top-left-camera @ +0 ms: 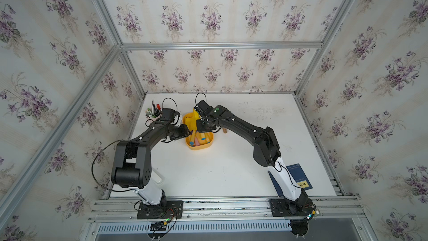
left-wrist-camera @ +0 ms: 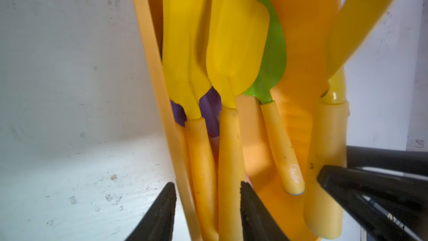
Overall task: Take the shovel out of the storage box
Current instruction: Pick up the shovel from the storage box.
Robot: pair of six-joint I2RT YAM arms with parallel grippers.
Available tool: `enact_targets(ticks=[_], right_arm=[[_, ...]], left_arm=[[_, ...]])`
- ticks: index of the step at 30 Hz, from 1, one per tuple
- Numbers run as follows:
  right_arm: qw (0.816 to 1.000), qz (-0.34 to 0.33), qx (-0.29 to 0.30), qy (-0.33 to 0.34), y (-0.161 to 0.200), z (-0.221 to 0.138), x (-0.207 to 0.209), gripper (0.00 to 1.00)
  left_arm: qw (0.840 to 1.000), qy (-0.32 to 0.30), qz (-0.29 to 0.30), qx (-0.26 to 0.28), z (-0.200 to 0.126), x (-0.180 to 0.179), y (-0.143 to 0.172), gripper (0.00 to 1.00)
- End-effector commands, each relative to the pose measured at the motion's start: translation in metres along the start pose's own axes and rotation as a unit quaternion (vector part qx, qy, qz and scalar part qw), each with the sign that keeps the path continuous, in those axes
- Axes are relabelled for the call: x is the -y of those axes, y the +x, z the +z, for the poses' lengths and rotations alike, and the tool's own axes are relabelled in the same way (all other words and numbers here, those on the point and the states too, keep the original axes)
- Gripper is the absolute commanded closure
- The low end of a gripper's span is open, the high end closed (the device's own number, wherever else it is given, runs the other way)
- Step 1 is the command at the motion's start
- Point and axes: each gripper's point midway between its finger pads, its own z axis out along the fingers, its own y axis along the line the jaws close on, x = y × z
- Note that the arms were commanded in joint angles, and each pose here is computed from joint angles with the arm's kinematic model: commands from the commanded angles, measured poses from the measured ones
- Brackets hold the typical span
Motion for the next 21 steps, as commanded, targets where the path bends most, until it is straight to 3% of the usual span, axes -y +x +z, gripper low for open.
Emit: enact_targets(ticks=[1, 6, 11, 21], right_arm=[[1.0, -0.003, 0.025, 0.007, -0.015, -0.021, 0.014, 0.97], [0.999, 0.013, 0.032, 0.027, -0.021, -0.053, 0.058, 0.98], [0.996, 0.042, -0.008, 0.073, -0.011, -0.068, 0.126, 0.99], [0.985, 0.099, -0.085, 0.115, 0.008, -0.042, 0.212, 0.98]], left_arm=[[1.0, -0.008, -0.001, 0.007, -0.008, 0.0, -0.003, 0.53], [1.0, -0.007, 0.0, 0.013, -0.014, 0.005, -0.009, 0.52], [1.0, -0.006, 0.002, 0.008, -0.011, 0.008, -0.011, 0.52], [1.0, -0.01, 0.008, 0.001, -0.008, 0.008, -0.01, 0.53]])
